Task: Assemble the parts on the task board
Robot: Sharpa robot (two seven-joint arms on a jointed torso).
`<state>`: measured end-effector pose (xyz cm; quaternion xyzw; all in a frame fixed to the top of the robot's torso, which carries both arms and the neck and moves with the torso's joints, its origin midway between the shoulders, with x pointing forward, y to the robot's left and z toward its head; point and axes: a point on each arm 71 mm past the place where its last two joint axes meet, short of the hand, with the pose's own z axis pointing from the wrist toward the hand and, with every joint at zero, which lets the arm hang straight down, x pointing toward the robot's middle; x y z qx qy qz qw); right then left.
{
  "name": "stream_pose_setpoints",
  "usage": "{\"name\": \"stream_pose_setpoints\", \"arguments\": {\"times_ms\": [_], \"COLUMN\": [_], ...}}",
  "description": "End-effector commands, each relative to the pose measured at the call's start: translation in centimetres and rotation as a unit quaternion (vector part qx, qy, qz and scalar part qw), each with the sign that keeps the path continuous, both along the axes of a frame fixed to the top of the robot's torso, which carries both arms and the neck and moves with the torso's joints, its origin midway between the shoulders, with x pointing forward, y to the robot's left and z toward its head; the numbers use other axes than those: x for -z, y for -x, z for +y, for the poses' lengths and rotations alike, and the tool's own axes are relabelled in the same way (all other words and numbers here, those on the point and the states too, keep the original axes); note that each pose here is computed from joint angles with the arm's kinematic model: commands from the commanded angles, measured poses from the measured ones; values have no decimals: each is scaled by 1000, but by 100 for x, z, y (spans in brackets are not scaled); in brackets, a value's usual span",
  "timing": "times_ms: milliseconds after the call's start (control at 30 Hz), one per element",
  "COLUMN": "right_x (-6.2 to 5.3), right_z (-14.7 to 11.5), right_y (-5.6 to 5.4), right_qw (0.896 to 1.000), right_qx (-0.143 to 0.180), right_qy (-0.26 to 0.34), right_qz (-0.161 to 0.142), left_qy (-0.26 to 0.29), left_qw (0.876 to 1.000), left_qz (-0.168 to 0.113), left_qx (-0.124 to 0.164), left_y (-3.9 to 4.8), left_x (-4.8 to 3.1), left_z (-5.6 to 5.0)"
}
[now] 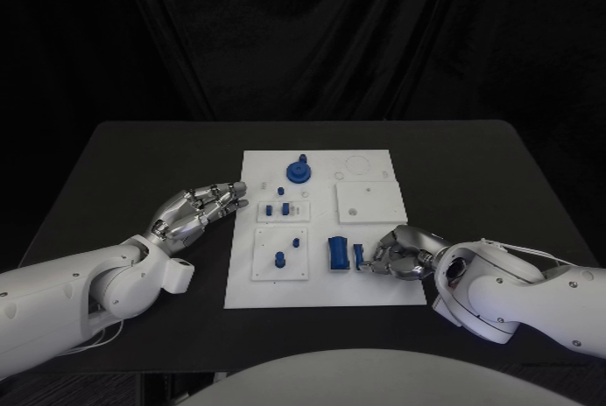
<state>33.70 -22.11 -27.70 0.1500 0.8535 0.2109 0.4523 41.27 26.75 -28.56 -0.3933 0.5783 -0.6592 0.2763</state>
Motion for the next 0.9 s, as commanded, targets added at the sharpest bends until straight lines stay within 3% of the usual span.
{"name": "stream_pose_setpoints", "arguments": {"times_ms": [33,367,600,800,900], "right_x": [26,26,-59,-242,-447], "right_z": [-14,-17,-62,-148,-206], "right_y": [2,-6,5,-35,-145], "right_qw": [1000,1000,999,993,979], "right_qx": [2,-1,4,16,33], "right_qy": [9,6,-21,-63,-113], "right_qz": [9,6,-30,-95,-169], "left_qy": [22,23,26,26,29], "left_qw": [1000,999,999,999,998], "left_qz": [-21,-23,-33,-42,-53], "left_qx": [1,-1,-8,-18,-27], "left_y": [5,9,23,77,112], "left_x": [-38,-39,-61,-108,-156], "left_z": [-12,-6,7,23,19]}}
